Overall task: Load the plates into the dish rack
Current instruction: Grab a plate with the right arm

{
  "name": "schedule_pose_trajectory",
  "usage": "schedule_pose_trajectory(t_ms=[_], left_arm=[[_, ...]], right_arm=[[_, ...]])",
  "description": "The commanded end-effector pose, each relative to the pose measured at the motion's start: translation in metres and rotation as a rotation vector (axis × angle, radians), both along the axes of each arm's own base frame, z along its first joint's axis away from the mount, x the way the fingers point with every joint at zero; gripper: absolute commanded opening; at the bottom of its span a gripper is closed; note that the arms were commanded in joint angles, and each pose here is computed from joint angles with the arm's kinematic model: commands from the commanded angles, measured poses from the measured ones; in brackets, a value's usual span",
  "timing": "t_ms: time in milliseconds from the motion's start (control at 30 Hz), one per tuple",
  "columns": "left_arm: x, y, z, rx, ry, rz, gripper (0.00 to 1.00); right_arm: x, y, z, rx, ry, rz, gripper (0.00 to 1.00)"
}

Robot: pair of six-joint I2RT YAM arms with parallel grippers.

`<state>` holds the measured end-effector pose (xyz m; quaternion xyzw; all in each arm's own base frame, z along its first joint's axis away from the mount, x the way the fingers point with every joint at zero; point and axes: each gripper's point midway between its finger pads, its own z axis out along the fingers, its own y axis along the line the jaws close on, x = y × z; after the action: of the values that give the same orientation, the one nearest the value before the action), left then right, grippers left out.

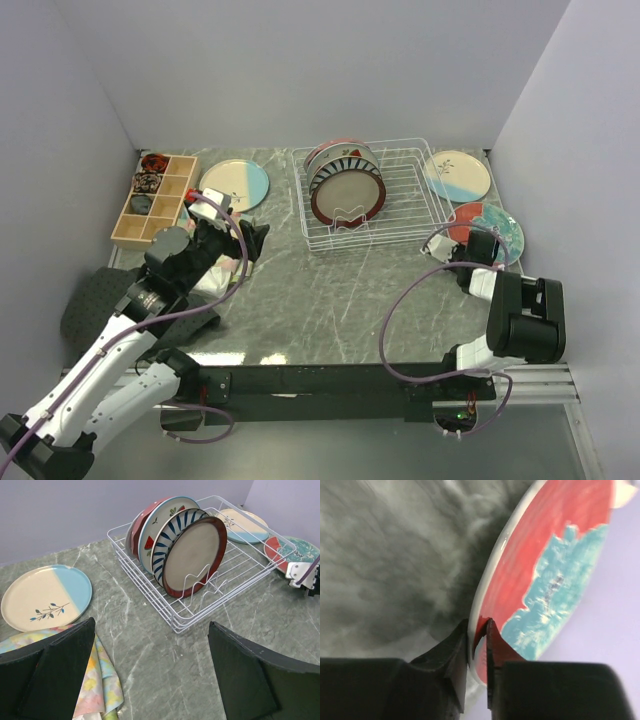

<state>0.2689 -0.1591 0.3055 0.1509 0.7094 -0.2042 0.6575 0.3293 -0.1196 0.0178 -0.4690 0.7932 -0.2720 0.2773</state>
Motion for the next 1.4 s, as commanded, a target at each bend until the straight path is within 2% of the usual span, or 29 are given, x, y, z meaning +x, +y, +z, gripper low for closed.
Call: schedule_pose_trajectory(t_ms=[0, 33, 133, 233, 300, 400, 467, 500, 600, 667, 733, 767, 900, 967, 1000, 1133, 1333, 1367], left_arm=[[0.003, 0.003, 0.011, -0.009, -0.035, 0.021, 1.00], [0.003, 0.003, 0.010, -0.006, -0.033, 0.020, 0.99], [0.003, 0.002, 0.010, -0.010, -0.036, 0.015, 0.99], [0.003, 0.002, 0.011, -0.019, -0.040, 0.011, 0.99], [0.003, 0.001, 0.012, -0.029, -0.038, 0.009, 0.99], [-0.001, -0.004, 0.015, -0.065, -0.038, -0.022, 1.00], [0.000, -0.008, 0.014, -0.094, -0.020, -0.032, 0.99], [0.001, -0.010, 0.014, -0.152, 0.015, -0.020, 0.99], [0.002, -0.021, 0.013, -0.278, 0.116, -0.032, 0.99], [-0.007, -0.043, 0.010, -0.322, 0.191, -0.147, 0.99], [-0.022, -0.064, 0.003, -0.429, 0.318, -0.252, 0.99], [-0.026, -0.071, 0.006, -0.481, 0.340, -0.292, 0.99], [-0.049, -0.097, -0.025, -0.749, 0.660, -0.387, 0.99], [-0.053, -0.103, -0.035, -0.820, 0.744, -0.368, 0.99], [-0.060, -0.112, -0.047, -0.853, 0.840, -0.346, 0.99], [-0.065, -0.132, -0.073, -0.861, 1.009, -0.200, 0.99], [-0.079, -0.174, -0.095, -0.822, 1.179, -0.159, 0.99], [-0.081, -0.179, -0.096, -0.824, 1.193, -0.162, 0.98]], right_arm=[[-0.035, 0.008, -0.020, 0.003, 0.118, 0.045, 0.10], [-0.035, 0.008, -0.013, -0.005, 0.100, 0.048, 0.06], [-0.044, 0.009, -0.002, -0.017, 0.074, 0.050, 0.00], [-0.055, 0.012, 0.011, -0.014, 0.070, 0.056, 0.00], [-0.073, 0.018, 0.010, -0.001, 0.143, 0.078, 0.00], [-0.089, 0.020, 0.024, -0.017, 0.158, 0.088, 0.00], [-0.094, 0.020, 0.038, -0.037, 0.122, 0.096, 0.00], [-0.103, 0.024, 0.037, -0.021, 0.148, 0.108, 0.00], [-0.116, 0.033, 0.056, -0.024, 0.108, 0.140, 0.00], [-0.123, 0.041, 0.062, -0.013, 0.098, 0.177, 0.00], [-0.133, 0.051, 0.069, 0.006, 0.095, 0.213, 0.00], [-0.134, 0.054, 0.075, 0.010, 0.082, 0.227, 0.00], [-0.145, 0.080, 0.086, 0.084, 0.066, 0.323, 0.00], [-0.146, 0.095, 0.093, 0.143, 0.050, 0.375, 0.00], [-0.150, 0.101, 0.091, 0.171, 0.073, 0.393, 0.00], [-0.155, 0.129, 0.093, 0.284, 0.095, 0.480, 0.00], [-0.156, 0.169, 0.106, 0.395, 0.115, 0.591, 0.00], [-0.159, 0.183, 0.108, 0.401, 0.121, 0.657, 0.00]])
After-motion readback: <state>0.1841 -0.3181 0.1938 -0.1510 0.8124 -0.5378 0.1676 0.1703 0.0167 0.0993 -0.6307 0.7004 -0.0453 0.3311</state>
